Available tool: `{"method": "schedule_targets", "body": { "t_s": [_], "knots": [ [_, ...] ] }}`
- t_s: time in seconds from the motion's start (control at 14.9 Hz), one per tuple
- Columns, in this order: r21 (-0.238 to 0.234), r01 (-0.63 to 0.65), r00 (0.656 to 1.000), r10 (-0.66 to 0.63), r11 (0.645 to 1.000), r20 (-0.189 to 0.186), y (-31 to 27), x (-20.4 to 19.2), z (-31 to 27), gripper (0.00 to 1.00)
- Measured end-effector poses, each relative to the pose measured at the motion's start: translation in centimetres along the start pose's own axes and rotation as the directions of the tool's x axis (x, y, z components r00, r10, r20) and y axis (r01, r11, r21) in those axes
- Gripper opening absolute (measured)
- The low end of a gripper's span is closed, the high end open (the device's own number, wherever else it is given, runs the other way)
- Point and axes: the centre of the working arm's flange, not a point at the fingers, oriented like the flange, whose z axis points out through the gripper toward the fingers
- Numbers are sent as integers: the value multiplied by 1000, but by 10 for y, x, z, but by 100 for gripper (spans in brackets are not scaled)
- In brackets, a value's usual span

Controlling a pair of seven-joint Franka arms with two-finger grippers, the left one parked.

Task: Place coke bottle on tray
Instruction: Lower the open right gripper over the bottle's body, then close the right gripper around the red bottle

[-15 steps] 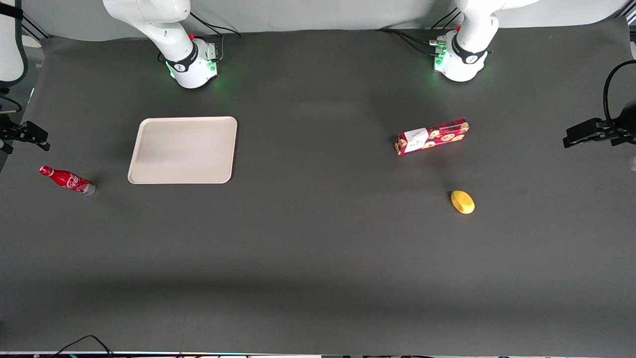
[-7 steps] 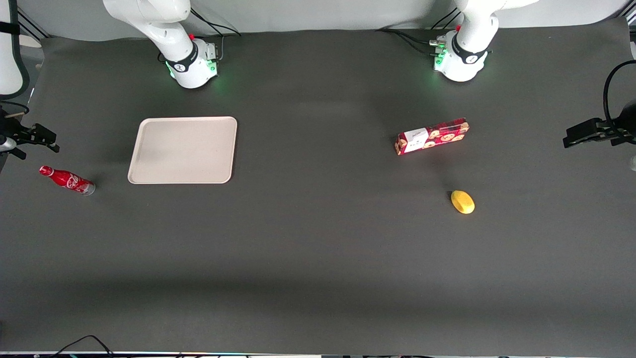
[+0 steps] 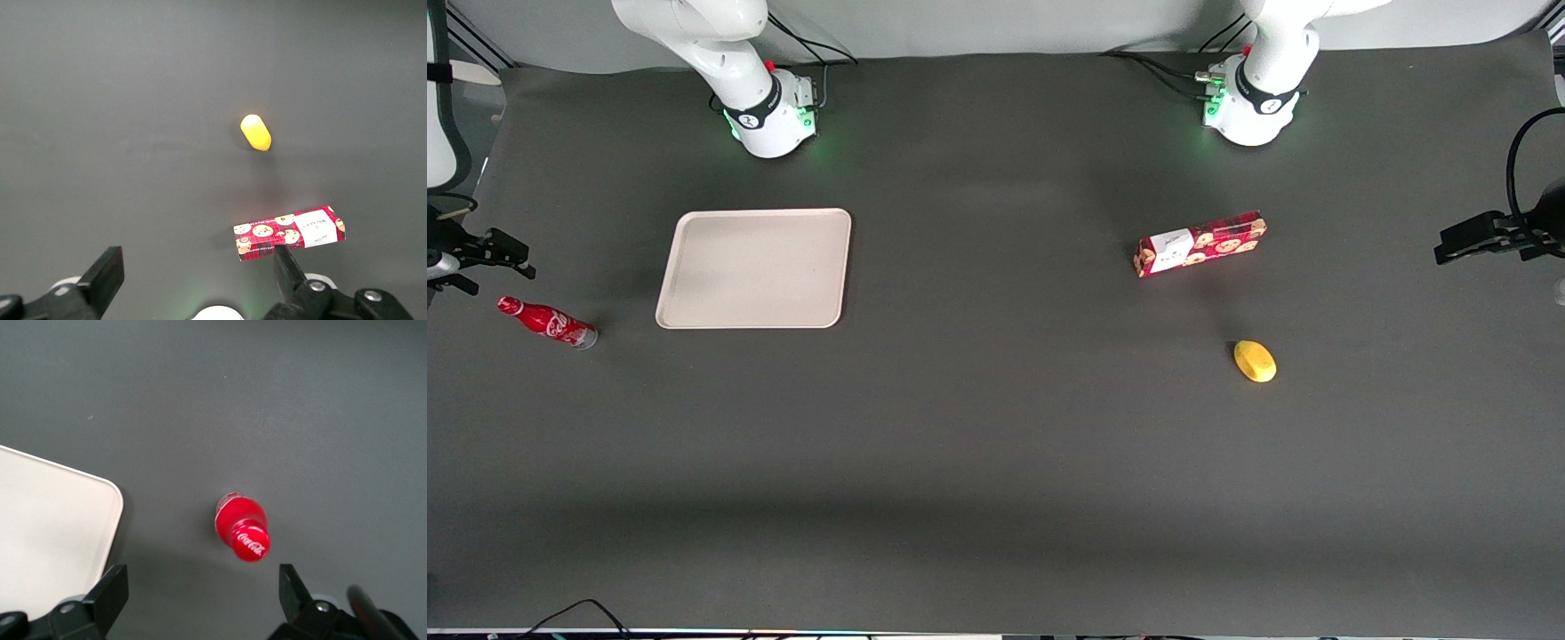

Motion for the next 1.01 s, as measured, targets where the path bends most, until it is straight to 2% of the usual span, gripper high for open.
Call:
{"method": "schedule_targets", "body": {
  "t_s": [0.4, 0.6, 1.01],
  "knots": [
    [23, 38, 999, -38, 999, 15, 27, 2, 30, 100],
    [28, 42, 999, -43, 999, 32, 29, 5, 41, 100],
    [33, 35, 999, -37, 999, 39, 29, 12, 57, 100]
  ]
}}
